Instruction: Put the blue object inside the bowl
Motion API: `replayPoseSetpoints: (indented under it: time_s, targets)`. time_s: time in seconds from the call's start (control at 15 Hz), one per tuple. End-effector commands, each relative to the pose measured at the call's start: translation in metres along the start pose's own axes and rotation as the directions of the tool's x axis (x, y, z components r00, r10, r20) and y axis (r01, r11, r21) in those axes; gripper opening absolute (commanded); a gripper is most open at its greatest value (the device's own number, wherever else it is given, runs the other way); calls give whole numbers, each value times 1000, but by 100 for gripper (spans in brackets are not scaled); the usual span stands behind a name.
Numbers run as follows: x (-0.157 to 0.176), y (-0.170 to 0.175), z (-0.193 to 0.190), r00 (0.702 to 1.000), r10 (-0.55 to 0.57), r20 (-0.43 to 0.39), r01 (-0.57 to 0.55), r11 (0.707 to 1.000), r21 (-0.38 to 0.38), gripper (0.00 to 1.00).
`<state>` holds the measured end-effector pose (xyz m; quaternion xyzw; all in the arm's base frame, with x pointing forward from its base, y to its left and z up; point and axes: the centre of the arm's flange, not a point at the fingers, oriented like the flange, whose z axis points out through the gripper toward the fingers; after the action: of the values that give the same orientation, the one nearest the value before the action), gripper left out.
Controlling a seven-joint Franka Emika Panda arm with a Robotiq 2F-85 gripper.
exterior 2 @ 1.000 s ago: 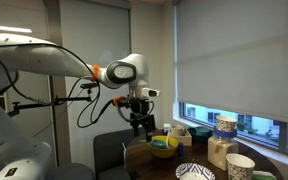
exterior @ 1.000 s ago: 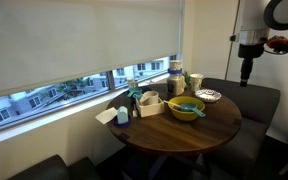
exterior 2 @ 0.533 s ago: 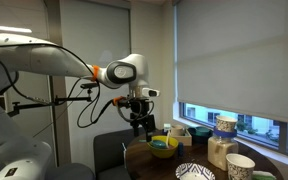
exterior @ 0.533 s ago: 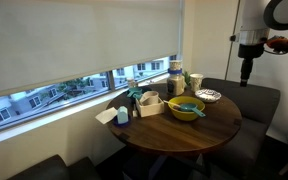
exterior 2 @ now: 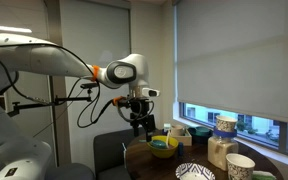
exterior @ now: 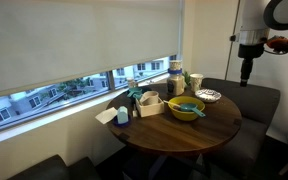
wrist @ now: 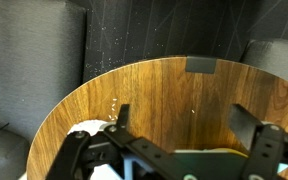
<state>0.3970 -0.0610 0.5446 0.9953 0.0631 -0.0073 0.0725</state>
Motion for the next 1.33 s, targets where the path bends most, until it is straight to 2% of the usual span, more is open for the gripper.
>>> replayPoseSetpoints:
  time_s: [0.0, 0.2, 0.27, 0.47, 0.6, 0.8, 1.0, 1.07, 1.13, 1.27]
  targets:
    - [0, 0, 0, 1000, 0, 0, 0, 1000, 0, 100]
    - [0, 0, 0, 1000, 0, 0, 0, 1000, 0, 100]
    - [1, 3, 3, 1000, 22, -8, -22, 999, -23, 100]
    - [17, 20, 15, 995, 56, -88, -63, 995, -74, 100]
    - [38, 30, 24, 988, 88, -129, -99, 992, -82, 100]
    - [72, 35, 47, 975, 160, -154, -168, 985, -36, 100]
    - [104, 21, 57, 972, 165, -167, -167, 986, 1, 100]
    - [110, 17, 55, 971, 134, -196, -131, 991, 26, 100]
    - [86, 21, 62, 975, 145, -166, -149, 989, -13, 100]
    - [100, 14, 63, 974, 137, -180, -139, 990, 4, 100]
